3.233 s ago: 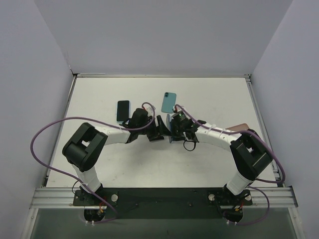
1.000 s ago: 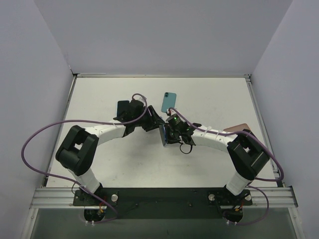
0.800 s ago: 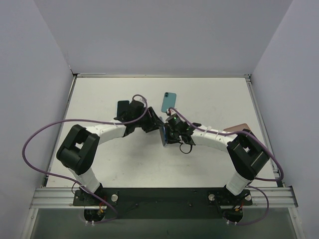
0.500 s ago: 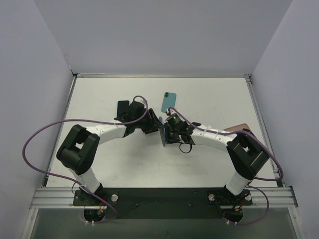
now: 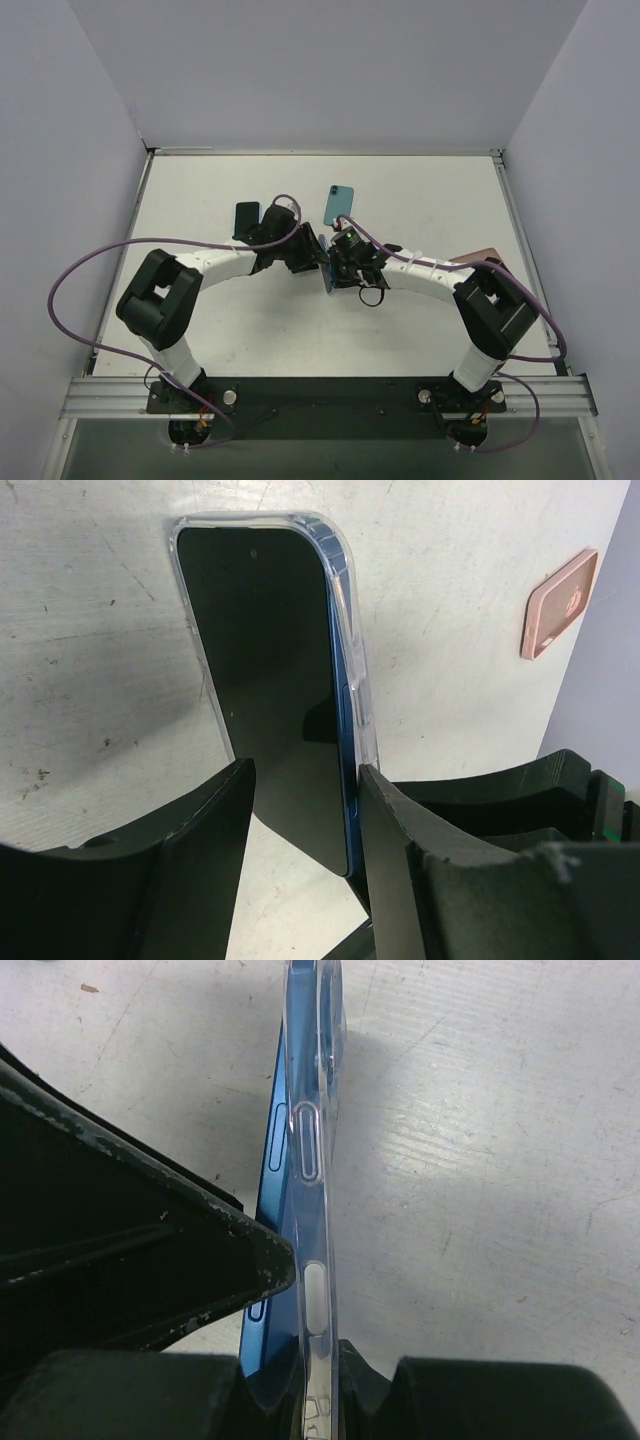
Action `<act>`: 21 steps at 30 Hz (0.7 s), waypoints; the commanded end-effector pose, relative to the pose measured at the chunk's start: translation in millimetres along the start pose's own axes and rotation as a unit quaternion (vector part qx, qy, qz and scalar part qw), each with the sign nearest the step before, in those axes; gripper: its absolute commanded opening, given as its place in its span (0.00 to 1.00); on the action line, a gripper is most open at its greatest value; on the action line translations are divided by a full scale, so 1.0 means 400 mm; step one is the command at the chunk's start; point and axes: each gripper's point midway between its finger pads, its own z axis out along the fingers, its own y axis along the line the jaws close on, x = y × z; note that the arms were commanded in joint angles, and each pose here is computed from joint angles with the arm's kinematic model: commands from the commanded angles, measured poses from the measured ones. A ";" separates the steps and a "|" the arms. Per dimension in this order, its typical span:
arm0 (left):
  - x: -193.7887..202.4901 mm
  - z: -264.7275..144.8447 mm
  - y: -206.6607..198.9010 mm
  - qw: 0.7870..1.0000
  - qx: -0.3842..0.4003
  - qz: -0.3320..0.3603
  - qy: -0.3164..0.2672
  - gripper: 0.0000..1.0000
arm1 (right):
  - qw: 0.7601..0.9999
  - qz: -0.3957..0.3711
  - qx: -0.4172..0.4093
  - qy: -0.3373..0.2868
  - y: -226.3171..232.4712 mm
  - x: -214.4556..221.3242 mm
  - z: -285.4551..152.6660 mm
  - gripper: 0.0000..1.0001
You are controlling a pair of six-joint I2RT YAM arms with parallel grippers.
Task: Take the phone out of the phone case
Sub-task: Remove the phone case from the phone.
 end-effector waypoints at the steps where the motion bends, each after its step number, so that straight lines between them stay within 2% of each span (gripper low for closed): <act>1: 0.002 0.005 -0.013 1.000 -0.014 0.020 0.005 0.56 | 0.998 -0.010 -0.006 0.054 0.012 0.069 0.004 0.00; 6: 0.010 0.020 -0.009 0.999 -0.037 0.026 0.014 0.56 | 0.999 -0.011 -0.004 0.053 0.011 0.069 0.003 0.00; 9: 0.003 0.023 0.000 0.996 -0.077 0.033 0.011 0.55 | 0.999 -0.012 0.000 0.044 0.009 0.058 -0.004 0.00; 11: 0.010 0.021 0.039 0.990 -0.136 0.028 0.006 0.55 | 0.999 -0.010 0.001 0.037 0.009 0.048 -0.011 0.00; 21: -0.002 0.005 0.054 0.968 -0.244 0.044 -0.026 0.48 | 1.000 -0.004 -0.004 0.015 0.023 0.016 -0.030 0.00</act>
